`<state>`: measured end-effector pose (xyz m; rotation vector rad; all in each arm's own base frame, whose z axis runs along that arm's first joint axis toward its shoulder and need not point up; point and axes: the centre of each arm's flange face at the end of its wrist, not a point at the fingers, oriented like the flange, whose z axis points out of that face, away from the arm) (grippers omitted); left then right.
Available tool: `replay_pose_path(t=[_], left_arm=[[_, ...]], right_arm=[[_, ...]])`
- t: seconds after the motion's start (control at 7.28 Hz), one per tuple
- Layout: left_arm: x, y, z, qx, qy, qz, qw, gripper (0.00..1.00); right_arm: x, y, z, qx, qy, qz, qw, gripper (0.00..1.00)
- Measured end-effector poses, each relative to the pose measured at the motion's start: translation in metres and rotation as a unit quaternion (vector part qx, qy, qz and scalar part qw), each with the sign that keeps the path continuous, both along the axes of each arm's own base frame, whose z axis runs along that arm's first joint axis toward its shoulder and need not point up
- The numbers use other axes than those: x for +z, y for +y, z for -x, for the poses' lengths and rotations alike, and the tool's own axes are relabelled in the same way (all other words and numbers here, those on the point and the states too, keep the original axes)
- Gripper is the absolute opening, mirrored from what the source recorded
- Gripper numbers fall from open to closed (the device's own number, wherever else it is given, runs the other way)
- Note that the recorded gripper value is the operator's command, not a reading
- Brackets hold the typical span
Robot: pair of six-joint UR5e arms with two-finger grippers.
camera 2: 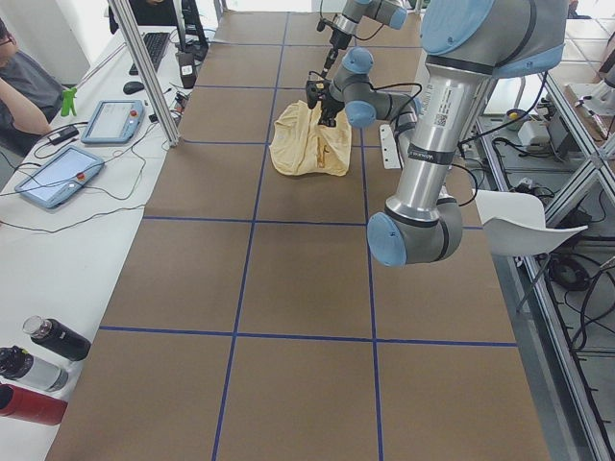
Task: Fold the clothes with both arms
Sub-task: 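Lift the hem with both grippers and carry it over toward the collar, then lay the hem down near the collar and open both grippers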
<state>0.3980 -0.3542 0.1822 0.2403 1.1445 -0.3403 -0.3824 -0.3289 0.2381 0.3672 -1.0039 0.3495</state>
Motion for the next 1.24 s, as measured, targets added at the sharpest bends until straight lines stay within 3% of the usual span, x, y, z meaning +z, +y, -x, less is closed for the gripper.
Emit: replay_pose_path(t=[0.55, 0.82, 1.24], left_arm=[[0.052, -0.060, -0.067, -0.035, -0.070, -0.041, 0.9961, 0.00], [0.087, -0.080, -0.097, -0.043, -0.074, -0.059, 0.9946, 0.00], [0.092, -0.094, -0.109, -0.048, -0.064, -0.075, 0.9940, 0.00]], right_arm=[[0.024, -0.066, 0.031, 0.027, 0.050, -0.001, 0.9984, 0.00], [0.037, -0.107, 0.052, 0.036, 0.083, 0.001, 0.9959, 0.00], [0.054, -0.135, 0.051, 0.040, 0.108, 0.003, 0.9933, 0.00]])
